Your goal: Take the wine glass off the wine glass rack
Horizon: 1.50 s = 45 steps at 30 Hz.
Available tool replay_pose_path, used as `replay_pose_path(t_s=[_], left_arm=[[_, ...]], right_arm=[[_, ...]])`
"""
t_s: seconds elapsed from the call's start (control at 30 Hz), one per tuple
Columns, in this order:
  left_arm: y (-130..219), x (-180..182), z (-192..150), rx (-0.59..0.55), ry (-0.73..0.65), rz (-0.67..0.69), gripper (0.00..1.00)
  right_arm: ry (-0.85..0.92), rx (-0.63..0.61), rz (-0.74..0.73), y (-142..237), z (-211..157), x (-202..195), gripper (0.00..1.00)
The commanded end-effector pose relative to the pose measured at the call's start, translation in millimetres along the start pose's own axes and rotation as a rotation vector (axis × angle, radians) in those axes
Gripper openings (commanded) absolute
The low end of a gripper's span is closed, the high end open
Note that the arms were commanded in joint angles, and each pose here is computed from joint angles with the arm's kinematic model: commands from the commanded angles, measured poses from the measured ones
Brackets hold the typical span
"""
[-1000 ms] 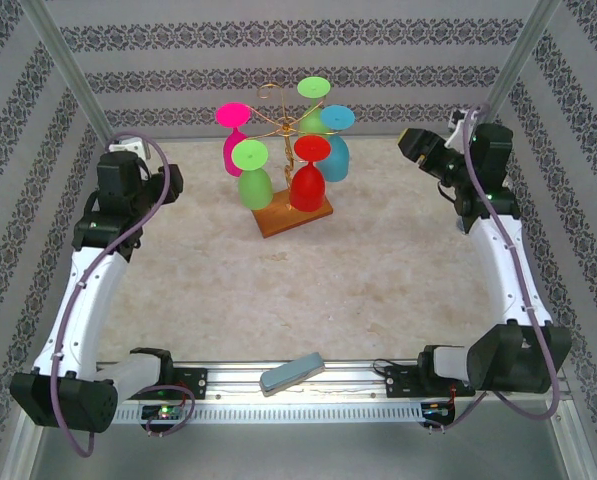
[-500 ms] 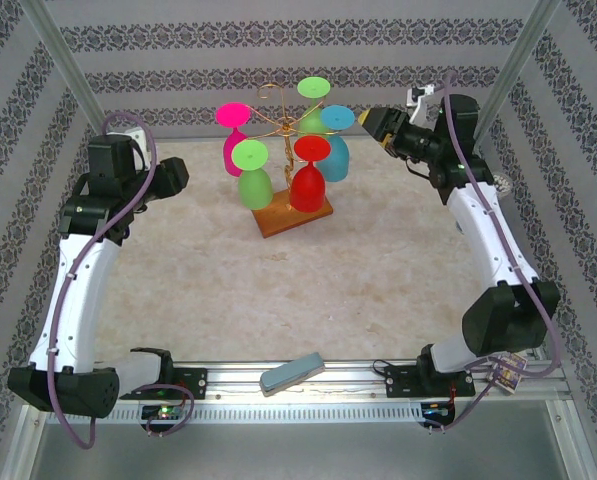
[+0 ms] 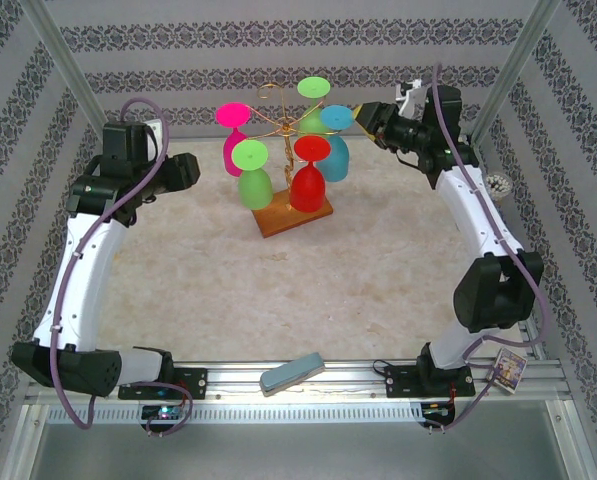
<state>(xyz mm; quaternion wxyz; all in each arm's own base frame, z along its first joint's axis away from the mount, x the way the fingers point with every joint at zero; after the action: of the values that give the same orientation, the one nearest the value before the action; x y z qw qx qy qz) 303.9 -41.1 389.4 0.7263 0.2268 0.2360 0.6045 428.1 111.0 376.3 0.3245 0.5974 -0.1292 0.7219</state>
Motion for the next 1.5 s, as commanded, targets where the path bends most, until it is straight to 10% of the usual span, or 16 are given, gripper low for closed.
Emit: replay_pose_path(t_s=[0.0, 1.47], left_arm=[[4.7, -5.9, 3.5, 0.014, -0.057, 0.000, 0.58], [1.3, -11.5, 6.8, 0.003, -0.077, 0.009, 0.56]], right_arm=[[0.017, 0.008, 0.040, -5.4, 3.3, 12.7, 0.40], [-0.026, 0.016, 0.055, -7.2, 10.0, 11.7, 0.21]])
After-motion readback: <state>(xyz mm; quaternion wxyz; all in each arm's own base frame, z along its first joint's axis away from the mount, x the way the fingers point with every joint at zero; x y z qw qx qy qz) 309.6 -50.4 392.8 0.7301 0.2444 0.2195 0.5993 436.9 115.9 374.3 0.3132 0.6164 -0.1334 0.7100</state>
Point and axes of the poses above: each hand's point on the last joint's axis, 136 mm out from that joint toward the fingers, its own y axis back along the fingers, its own x axis along the line the jaws close on, z = x × y, the point moved 7 cm from there along y, back along the fingers, and after that the axes turned 15 degrees about -y, right-handed, at the moved point
